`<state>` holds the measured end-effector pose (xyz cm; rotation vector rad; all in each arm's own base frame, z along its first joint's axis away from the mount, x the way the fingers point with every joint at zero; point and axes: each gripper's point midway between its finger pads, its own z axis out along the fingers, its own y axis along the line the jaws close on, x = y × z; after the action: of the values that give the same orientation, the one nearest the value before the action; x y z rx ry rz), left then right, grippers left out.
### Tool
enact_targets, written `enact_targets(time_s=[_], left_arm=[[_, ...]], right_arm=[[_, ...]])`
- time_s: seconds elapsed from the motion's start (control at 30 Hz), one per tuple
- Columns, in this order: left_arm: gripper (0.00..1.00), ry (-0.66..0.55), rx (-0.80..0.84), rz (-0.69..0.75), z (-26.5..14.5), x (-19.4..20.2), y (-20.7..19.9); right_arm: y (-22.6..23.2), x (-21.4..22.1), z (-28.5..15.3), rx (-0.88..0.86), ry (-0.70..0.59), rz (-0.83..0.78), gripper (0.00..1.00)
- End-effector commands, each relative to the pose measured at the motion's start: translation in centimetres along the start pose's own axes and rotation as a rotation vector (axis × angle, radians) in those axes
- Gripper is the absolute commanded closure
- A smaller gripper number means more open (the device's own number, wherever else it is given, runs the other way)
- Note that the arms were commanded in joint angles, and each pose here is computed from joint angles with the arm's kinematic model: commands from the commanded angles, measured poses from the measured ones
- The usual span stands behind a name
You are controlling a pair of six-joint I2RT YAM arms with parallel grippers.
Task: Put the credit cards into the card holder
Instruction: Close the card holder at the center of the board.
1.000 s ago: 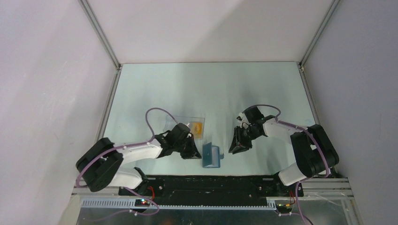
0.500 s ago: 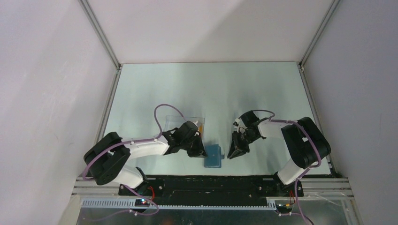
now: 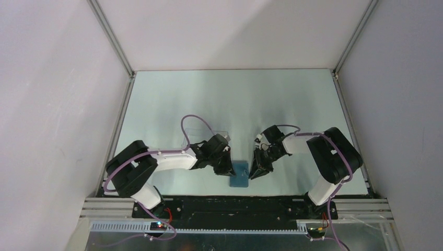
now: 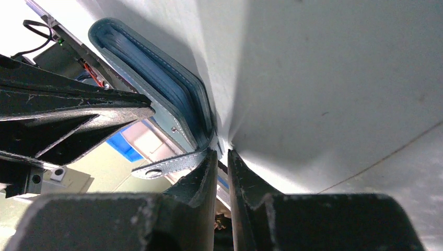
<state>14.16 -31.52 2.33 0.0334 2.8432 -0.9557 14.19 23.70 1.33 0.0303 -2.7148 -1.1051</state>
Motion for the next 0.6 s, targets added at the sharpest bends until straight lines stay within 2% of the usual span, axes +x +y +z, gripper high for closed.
enact_targets(time_s=[0.0,0.23,0.57], left_arm=[[1.0,0.016,-0.079,0.001,0.9,0.9,1.5],[1.0,0.014,-0.077,0.0,0.8,0.9,1.3],[1.0,0.022,-0.075,0.003,0.8,1.0,1.2]], right_arm=[[-0.4,-1.2,0.7,0.05,-0.062,-0.059,0.82],[0.5,-1.0,-0.1,0.056,-0.068,-0.077,0.82],[2.8,-1.7,-2.6,0.052,-0.147,-0.154,0.81]])
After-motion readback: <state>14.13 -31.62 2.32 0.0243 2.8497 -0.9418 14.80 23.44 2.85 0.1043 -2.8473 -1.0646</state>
